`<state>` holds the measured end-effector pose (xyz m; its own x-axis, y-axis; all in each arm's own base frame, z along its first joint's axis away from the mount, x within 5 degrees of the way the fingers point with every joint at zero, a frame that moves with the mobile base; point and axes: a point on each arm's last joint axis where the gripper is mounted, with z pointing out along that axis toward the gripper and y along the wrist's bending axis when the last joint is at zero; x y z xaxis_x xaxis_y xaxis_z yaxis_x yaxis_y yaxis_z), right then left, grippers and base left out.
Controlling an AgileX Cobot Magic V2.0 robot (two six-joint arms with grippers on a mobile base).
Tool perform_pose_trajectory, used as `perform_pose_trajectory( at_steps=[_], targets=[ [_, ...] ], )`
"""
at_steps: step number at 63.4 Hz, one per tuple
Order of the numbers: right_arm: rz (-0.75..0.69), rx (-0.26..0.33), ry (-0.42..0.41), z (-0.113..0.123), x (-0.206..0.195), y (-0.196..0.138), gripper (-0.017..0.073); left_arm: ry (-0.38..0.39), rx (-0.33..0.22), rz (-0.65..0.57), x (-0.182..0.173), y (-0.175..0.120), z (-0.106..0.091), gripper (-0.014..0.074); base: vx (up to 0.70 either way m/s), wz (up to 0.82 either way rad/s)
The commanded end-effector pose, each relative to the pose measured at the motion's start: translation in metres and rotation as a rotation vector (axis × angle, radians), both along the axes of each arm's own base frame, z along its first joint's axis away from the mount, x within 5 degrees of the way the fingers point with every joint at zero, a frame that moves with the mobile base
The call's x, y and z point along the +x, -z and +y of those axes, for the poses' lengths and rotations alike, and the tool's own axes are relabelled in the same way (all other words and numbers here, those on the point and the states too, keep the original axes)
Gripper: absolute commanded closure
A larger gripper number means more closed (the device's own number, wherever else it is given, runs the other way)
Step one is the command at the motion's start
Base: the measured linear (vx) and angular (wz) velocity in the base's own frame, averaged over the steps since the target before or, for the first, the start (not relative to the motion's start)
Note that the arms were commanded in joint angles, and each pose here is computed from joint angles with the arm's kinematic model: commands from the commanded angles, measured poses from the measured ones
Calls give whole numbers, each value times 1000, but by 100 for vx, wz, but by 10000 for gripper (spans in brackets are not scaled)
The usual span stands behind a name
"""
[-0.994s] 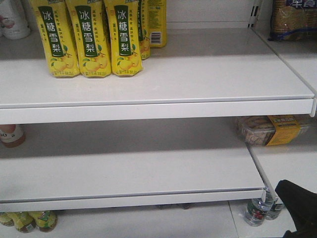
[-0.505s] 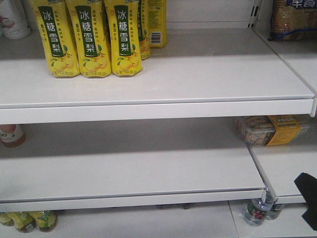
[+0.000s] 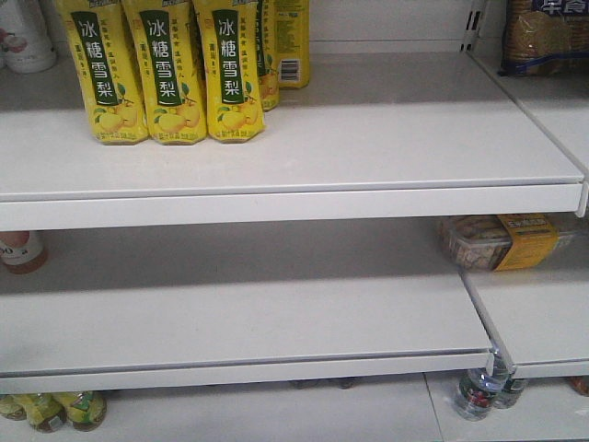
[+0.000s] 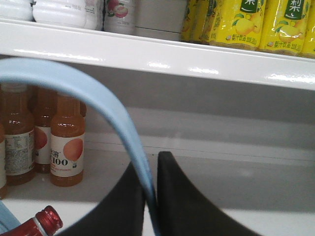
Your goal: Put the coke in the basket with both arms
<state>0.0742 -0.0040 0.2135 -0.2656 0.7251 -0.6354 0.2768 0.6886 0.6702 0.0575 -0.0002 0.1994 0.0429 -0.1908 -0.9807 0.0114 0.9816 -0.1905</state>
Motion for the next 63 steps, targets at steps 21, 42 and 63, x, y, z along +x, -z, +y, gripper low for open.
perform_pose_trajectory(
  at_steps=[21,42,63],
  targets=[
    [-206,-260,-91,1,-15,-22,564,0,92,-168,-3,-12,-1,600,0,0],
    [-423,-517,-134,4,-25,-35,564,0,92,-168,-3,-12,-1,600,0,0],
    [-659,-534,-150,12,-21,-3,564,0,92,-168,-3,-12,-1,600,0,0]
  ],
)
